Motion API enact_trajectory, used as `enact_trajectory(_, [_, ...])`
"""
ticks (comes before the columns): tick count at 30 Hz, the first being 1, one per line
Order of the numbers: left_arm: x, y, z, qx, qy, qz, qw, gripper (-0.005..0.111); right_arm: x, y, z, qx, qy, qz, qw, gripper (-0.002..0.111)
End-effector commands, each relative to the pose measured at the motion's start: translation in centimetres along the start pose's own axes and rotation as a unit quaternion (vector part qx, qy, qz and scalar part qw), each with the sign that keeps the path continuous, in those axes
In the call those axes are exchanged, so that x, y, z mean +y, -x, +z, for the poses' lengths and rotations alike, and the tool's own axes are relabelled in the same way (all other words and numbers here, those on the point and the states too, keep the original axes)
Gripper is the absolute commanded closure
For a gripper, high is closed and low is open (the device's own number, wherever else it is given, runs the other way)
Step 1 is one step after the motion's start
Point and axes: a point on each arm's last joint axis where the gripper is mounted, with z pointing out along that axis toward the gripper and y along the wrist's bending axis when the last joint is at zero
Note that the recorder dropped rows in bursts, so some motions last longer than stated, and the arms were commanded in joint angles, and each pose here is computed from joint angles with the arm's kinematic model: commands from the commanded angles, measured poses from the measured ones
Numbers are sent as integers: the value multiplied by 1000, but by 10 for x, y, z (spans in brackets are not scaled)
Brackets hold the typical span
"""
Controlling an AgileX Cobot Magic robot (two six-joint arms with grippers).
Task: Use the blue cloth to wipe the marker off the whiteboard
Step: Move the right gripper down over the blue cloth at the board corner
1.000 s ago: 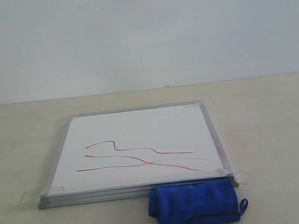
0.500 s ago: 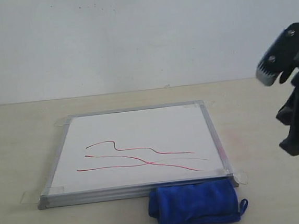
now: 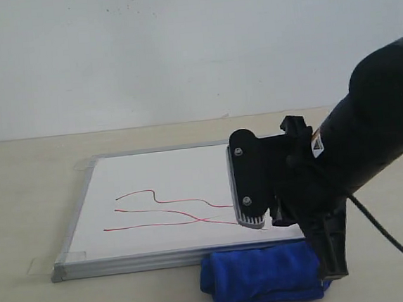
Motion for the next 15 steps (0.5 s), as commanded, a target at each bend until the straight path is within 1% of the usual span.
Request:
enact_trajectory(1, [0,-1,0,1,2,5,1000,103,-1,8,11,-13,-6,8,1000,80])
enact_trajectory(2, [0,-1,0,1,2,5,1000,103,-2,8,14,-12,-5,8,1000,73])
enact_trajectory(3, [0,-1,0,1,2,5,1000,103,-2,8,22,-9,-1,8,1000,63])
enact_trajectory(4, [0,-1,0,1,2,5,1000,103,-1,8,25,-7,2,8,1000,61])
enact_trajectory(6, [0,-1,0,1,2,5,1000,103,-1,7,37,-1,11,8,1000,61])
enact_trajectory(8, [0,-1,0,1,2,5,1000,103,3,4,54,16,35,8,999,61])
enact_trajectory(10, [0,-1,0,1,2,5,1000,103,5,3,61,22,46,10,999,61])
enact_trajectory(15, [0,-1,0,1,2,5,1000,103,6,4,61,17,49,20,998,61])
